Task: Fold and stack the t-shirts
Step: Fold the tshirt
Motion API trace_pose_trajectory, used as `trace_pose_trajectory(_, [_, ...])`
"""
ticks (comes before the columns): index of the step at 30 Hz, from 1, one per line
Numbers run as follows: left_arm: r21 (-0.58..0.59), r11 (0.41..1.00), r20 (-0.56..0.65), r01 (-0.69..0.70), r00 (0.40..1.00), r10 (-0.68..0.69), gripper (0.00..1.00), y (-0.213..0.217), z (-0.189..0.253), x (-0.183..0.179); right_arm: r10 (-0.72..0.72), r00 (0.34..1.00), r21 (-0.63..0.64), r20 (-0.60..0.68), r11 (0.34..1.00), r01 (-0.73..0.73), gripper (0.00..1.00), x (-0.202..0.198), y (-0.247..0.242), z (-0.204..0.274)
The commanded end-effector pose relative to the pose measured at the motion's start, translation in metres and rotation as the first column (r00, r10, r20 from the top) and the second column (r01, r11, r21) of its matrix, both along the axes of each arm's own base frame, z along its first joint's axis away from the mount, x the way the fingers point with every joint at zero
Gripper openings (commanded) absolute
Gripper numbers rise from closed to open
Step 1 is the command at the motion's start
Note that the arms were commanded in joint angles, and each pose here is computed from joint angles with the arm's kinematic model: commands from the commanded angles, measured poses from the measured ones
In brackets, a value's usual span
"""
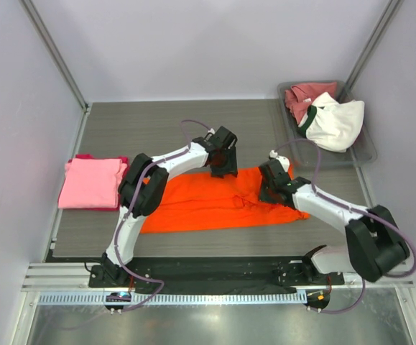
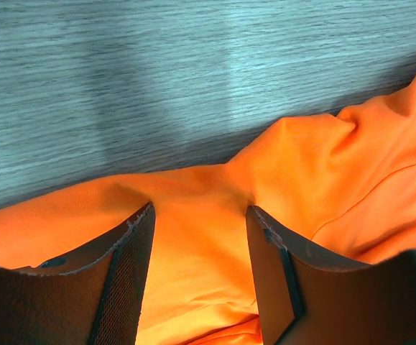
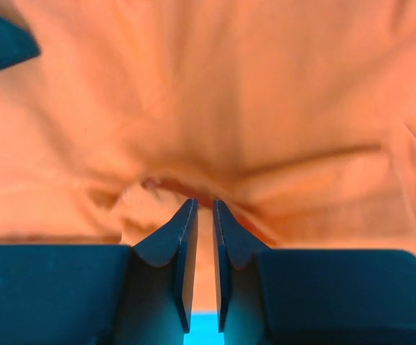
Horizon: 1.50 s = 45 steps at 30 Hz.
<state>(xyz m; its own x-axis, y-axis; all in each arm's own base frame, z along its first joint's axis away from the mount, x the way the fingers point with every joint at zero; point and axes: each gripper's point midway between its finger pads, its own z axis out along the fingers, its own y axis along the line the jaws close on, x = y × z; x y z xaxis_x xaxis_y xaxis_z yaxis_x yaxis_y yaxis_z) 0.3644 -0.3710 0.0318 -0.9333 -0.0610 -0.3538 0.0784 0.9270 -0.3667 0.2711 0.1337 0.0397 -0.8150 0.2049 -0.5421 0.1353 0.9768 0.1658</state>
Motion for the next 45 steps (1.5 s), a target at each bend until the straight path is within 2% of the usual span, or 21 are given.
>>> trace_pose_trajectory(1, [0.104, 0.994, -0.049, 0.017, 0.999, -0.012, 0.56, 0.016, -0.032, -0.009, -0.047, 0.999, 0.075, 0.020, 0.996, 0.046, 0.21, -0.014, -0.002, 0.017])
trace_pose_trajectory(5, [0.123, 0.992, -0.032, 0.005, 0.999, -0.001, 0.56, 0.020, -0.031, -0.006, -0.055, 0.996, 0.106, 0.065, 0.993, 0.048, 0.25, -0.013, -0.002, 0.032])
trace_pose_trajectory(9, [0.109, 0.994, -0.035, 0.007, 0.999, -0.004, 0.56, 0.018, -0.027, -0.007, -0.073, 0.987, 0.049, 0.144, 0.997, 0.067, 0.30, 0.019, -0.003, 0.056])
trace_pose_trajectory(10, [0.107, 0.994, -0.033, 0.006, 0.999, -0.002, 0.56, 0.018, -0.026, -0.006, -0.077, 0.989, -0.001, 0.130, 0.997, 0.078, 0.30, 0.026, -0.006, 0.048])
trace_pose_trajectory(12, [0.106, 0.994, -0.029, 0.006, 1.000, -0.003, 0.56, 0.018, -0.024, -0.007, -0.070, 0.987, -0.014, 0.147, 0.997, 0.073, 0.30, 0.045, 0.001, 0.055])
trace_pose_trajectory(14, [0.104, 0.995, -0.029, 0.007, 1.000, -0.004, 0.56, 0.018, -0.023, -0.006, -0.060, 0.993, -0.055, 0.104, 0.996, 0.066, 0.28, 0.053, 0.004, 0.038])
trace_pose_trajectory(18, [0.106, 0.994, -0.035, 0.011, 0.999, -0.008, 0.57, 0.018, -0.026, -0.008, -0.022, 0.997, -0.001, 0.080, 1.000, 0.022, 0.26, 0.065, 0.025, 0.024])
trace_pose_trajectory(22, [0.111, 0.994, -0.039, 0.010, 0.999, -0.006, 0.57, 0.018, -0.030, -0.006, 0.012, 1.000, 0.041, 0.025, 0.999, -0.013, 0.24, 0.045, 0.035, 0.008])
trace_pose_trajectory(27, [0.119, 0.993, -0.046, 0.011, 0.999, -0.005, 0.57, 0.019, -0.035, -0.004, 0.085, 0.996, 0.157, -0.035, 0.984, -0.079, 0.23, -0.008, 0.055, 0.002])
trace_pose_trajectory(33, [0.115, 0.993, -0.039, 0.010, 0.999, -0.005, 0.56, 0.018, -0.034, 0.000, 0.084, 0.996, 0.222, 0.000, 0.972, -0.082, 0.23, -0.043, 0.053, 0.031])
trace_pose_trajectory(39, [0.104, 0.994, -0.015, 0.022, 1.000, -0.021, 0.57, 0.015, -0.021, 0.003, -0.004, 0.992, 0.083, 0.127, 0.997, -0.007, 0.29, -0.015, 0.022, 0.065])
trace_pose_trajectory(45, [0.099, 0.995, 0.019, 0.029, 0.999, -0.031, 0.60, 0.019, -0.002, 0.003, -0.087, 0.985, -0.106, 0.146, 0.989, 0.103, 0.29, 0.025, -0.003, 0.054])
